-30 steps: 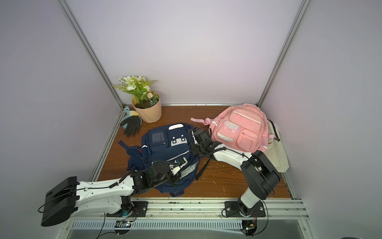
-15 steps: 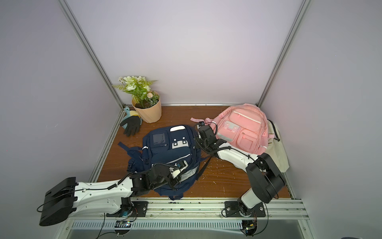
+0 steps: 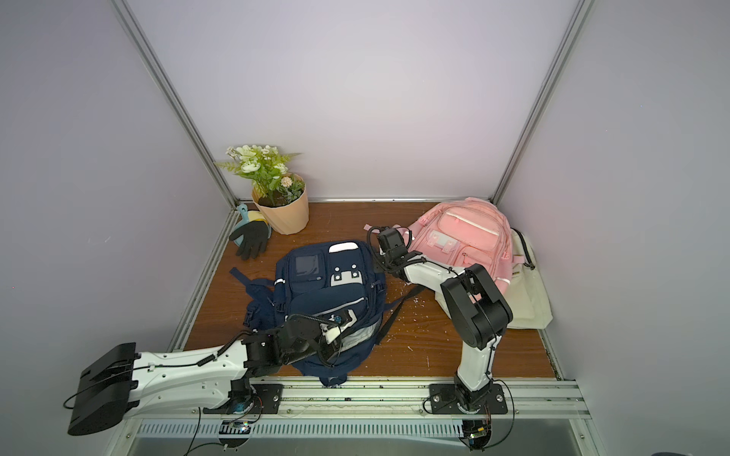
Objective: Zip up the backpack
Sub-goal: Adjust the backpack at the center of the board.
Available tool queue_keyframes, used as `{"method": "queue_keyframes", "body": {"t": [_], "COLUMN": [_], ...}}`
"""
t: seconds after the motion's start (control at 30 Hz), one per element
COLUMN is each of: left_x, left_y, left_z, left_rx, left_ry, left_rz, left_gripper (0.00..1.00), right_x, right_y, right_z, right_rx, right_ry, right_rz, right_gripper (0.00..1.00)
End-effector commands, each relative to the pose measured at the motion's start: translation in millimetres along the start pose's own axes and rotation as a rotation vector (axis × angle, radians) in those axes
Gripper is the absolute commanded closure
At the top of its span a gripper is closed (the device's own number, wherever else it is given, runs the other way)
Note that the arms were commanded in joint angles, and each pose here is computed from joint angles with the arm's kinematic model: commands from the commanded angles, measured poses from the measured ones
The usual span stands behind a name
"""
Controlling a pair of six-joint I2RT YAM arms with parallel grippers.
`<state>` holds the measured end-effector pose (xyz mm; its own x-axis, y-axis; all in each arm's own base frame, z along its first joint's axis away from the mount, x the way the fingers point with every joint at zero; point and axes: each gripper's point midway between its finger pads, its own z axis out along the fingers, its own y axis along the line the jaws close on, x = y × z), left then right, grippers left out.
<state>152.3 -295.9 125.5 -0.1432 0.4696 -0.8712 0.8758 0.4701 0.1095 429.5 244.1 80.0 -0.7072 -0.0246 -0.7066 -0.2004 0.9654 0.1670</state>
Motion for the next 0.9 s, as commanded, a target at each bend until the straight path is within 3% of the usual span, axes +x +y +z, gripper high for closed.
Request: {"method": "queue_keyframes", "body": {"t": [0.0, 0.1, 0.23, 0.33, 0.63, 0.87], "left_x": [-3, 1, 7, 11, 10, 3], "left_y": [0, 9, 32, 53, 87, 125], "left_z": [-4, -7, -15, -22, -37, -44], "left_rx": [-0.009, -0.060, -0.192, -0.315, -0.494, -0.653], "left_ry": [-0.020, -0.021, -0.012, 0.004, -0.010, -0.014], "left_rz": [0.000, -0.015, -0.035, -0.046, -0.101, -0.158], "left_gripper": [1.00, 1.00, 1.00, 1.00, 1.00, 1.00], "right_x": [-9, -2, -11, -27, -76, -77], "right_y": [20, 24, 17, 2, -33, -77], "right_z": [0, 1, -14, -35, -134, -213], "right_rx": [-0.086, -0.124, -0.093, -0.032, 0.102, 0.265], "right_ry": [0.000, 0.015, -0.033, -0.101, -0.313, -0.411], "right_rz": [0.031, 0.044, 0.072, 0.104, 0.191, 0.296], "right_gripper": [0.44, 0.54, 0.86, 1.00, 1.00, 1.00]}}
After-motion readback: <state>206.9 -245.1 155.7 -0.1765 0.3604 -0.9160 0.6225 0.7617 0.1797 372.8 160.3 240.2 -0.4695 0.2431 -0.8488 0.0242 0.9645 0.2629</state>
